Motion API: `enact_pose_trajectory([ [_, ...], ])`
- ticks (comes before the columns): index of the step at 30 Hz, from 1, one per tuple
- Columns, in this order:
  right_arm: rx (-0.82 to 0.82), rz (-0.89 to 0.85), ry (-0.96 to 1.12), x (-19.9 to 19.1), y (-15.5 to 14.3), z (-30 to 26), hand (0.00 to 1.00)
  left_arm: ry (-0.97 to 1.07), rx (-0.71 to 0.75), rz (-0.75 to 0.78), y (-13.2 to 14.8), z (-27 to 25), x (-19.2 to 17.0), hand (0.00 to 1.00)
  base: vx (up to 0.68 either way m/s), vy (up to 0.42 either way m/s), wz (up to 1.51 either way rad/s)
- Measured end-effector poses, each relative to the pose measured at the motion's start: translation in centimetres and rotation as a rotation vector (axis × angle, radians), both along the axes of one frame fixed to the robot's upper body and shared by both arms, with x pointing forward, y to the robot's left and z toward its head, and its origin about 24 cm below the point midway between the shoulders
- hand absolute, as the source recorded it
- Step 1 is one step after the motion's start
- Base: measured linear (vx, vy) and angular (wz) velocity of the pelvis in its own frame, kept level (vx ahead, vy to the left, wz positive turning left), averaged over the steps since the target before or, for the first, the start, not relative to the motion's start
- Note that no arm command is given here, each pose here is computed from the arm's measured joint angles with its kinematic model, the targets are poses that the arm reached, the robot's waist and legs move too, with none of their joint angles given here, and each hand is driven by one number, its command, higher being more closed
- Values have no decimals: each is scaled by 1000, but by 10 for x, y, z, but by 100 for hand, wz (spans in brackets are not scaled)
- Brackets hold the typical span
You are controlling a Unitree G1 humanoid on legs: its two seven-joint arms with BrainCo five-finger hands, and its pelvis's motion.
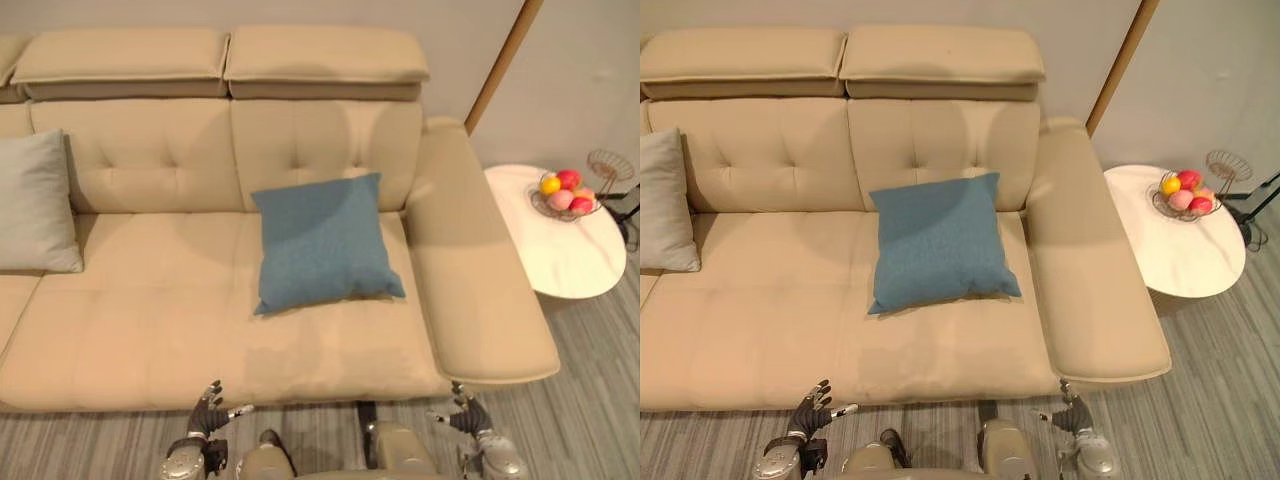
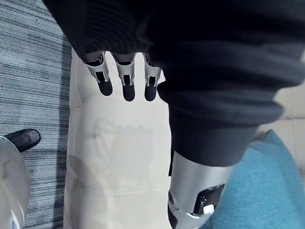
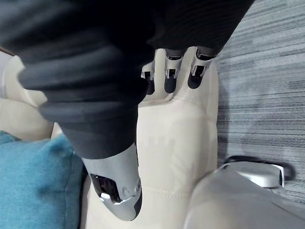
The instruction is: Pick up cushions and gather them together orderly.
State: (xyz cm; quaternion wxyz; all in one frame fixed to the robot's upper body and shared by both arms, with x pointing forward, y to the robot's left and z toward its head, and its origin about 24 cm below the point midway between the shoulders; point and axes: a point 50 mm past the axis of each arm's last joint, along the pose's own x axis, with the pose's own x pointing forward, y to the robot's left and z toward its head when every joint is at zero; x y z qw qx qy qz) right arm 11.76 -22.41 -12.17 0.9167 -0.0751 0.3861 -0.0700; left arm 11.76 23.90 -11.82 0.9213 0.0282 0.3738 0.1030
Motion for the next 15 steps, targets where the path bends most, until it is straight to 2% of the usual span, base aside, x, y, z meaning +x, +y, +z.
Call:
enact_pose_trajectory([
  [3, 9, 3, 37, -6, 3, -6, 0, 7, 21, 20, 5, 1, -2, 0, -110, -262, 51],
  [4, -6, -3, 32, -3, -2, -4, 0, 6, -10, 24, -5, -2, 1, 0, -134, -177, -2],
  [8, -45, -47, -52, 26, -15, 8, 0, -30, -33, 33, -17, 0, 14, 0, -252, -205, 18],
  [15, -25, -159, -62, 15, -18, 7, 0, -65, -33, 27, -19, 6, 19, 0, -203, -53, 29],
])
